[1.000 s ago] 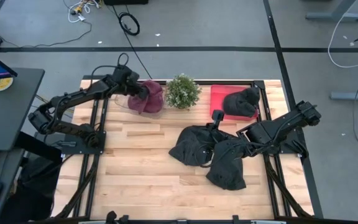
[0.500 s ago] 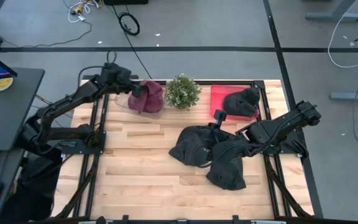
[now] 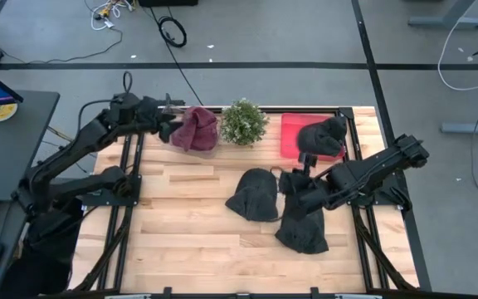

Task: Pick & Place hat
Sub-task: Put the right black cap into the pink bin

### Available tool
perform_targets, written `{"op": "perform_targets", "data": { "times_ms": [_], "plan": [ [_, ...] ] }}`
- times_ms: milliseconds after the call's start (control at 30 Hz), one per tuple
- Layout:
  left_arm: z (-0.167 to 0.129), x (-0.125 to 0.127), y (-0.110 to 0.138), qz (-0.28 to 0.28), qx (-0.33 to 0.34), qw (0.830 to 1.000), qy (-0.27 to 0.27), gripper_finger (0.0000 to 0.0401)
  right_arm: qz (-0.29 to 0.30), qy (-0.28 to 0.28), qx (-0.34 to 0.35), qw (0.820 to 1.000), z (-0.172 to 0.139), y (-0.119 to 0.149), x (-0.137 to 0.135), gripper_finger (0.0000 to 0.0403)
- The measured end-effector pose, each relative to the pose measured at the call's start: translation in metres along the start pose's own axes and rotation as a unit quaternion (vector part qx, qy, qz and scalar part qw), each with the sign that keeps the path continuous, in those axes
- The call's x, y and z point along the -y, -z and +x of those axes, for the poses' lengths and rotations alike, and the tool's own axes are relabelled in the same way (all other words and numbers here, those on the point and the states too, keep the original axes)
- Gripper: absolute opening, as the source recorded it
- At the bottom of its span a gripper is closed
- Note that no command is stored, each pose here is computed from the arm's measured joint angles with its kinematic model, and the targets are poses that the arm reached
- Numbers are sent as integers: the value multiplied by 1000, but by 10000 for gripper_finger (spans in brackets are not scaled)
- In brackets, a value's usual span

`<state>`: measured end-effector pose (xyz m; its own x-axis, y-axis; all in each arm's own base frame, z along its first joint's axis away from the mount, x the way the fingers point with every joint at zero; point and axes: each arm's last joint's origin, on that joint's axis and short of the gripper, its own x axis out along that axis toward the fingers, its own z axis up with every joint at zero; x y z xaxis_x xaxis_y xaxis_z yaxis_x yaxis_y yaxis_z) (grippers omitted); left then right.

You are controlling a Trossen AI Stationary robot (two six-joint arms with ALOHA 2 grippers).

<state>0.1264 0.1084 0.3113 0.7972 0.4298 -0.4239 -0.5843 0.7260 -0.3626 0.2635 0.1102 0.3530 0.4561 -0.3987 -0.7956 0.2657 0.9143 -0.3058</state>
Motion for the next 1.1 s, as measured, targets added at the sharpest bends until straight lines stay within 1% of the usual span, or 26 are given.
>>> {"op": "perform_targets", "data": {
  "times_ms": [100, 200, 267, 400, 467, 533, 633, 700, 767, 1100],
  "plan": [
    [-7, 13, 4, 19, -2, 999, 35, 264, -20, -33, -53, 998, 9, 16, -13, 120],
    [-12, 26, 8, 39, -4, 997, 72, 264, -8, -56, -108, 993, 22, 36, -26, 175],
    [-11, 34, 12, 50, -11, 995, 81, 264, -5, -58, -150, 987, 33, 53, -34, 218],
    [-11, 43, 18, 82, -19, 994, 70, 264, 14, -42, -216, 975, 53, 89, -46, 297],
    [-9, 46, 21, 96, -24, 994, 54, 264, 23, -42, -242, 969, 63, 105, -50, 325],
    [-9, 47, 23, 102, -26, 994, 43, 264, 33, -43, -262, 964, 73, 119, -54, 344],
    [-9, 49, 24, 106, -25, 993, 41, 264, 52, -49, -282, 957, 84, 135, -58, 353],
    [-10, 50, 25, 108, -28, 993, 44, 264, 74, -54, -294, 951, 90, 143, -60, 350],
    [-10, 51, 26, 109, -28, 992, 47, 264, 93, -55, -293, 950, 93, 147, -63, 343],
    [-10, 52, 26, 110, -29, 992, 49, 264, 109, -77, -240, 962, 114, 163, -69, 291]
  ]
}}
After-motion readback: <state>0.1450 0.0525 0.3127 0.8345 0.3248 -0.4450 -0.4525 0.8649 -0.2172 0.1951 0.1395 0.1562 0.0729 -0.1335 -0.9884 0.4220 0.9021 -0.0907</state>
